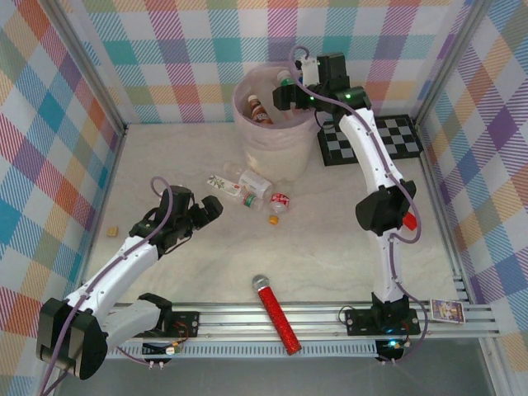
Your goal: Put the plastic bottles in the bin
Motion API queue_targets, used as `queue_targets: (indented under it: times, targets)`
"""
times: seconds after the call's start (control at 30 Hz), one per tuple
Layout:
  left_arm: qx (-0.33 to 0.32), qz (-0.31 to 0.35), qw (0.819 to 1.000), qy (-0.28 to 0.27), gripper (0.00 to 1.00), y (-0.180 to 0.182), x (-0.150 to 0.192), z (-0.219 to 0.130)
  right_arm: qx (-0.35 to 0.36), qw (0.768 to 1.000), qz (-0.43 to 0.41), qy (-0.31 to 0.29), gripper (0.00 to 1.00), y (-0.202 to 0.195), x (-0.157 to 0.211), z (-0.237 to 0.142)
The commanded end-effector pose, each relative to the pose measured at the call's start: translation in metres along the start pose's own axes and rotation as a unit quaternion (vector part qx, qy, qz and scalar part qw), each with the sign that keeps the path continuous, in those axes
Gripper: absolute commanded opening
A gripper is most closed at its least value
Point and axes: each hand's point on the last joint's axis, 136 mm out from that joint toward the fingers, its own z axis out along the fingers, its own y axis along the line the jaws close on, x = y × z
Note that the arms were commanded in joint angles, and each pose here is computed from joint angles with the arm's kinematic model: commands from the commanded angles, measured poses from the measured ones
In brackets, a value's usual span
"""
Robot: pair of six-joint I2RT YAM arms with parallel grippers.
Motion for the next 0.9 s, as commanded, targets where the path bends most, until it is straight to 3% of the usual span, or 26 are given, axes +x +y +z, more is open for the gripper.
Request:
queue_targets:
  times: [0.0,0.23,0.4,0.57,0.73,0.87]
  targets:
    - [-0.006,0.003,1.000,-0.002,1.00,-0.003,-0.004,-0.004,0.006,0.999,-0.026,-0.043,0.98,0.014,-0.034,-0.045]
    - [-0.012,0.006,1.000,0.000,1.00,-0.001,-0.002,-0.002,0.067,0.994,-0.049,-0.069,1.00,0.005,-0.052,-0.080]
    - [-0.016,0.009,1.000,-0.001,1.00,0.001,-0.002,-0.003,0.077,0.994,-0.053,-0.055,0.97,0.001,-0.045,-0.079]
    - [-0.003,0.003,1.000,0.003,1.00,-0.004,-0.001,0.001,0.057,0.997,-0.039,-0.027,0.82,0.000,-0.027,-0.057]
    - [0.009,-0.001,1.000,0.009,1.00,-0.010,0.000,0.003,0.044,0.999,-0.025,-0.006,0.57,-0.006,-0.011,-0.027]
    - [0.006,-0.002,1.000,0.008,1.00,-0.008,0.000,0.003,0.022,1.000,-0.006,0.018,0.53,-0.007,0.007,-0.004]
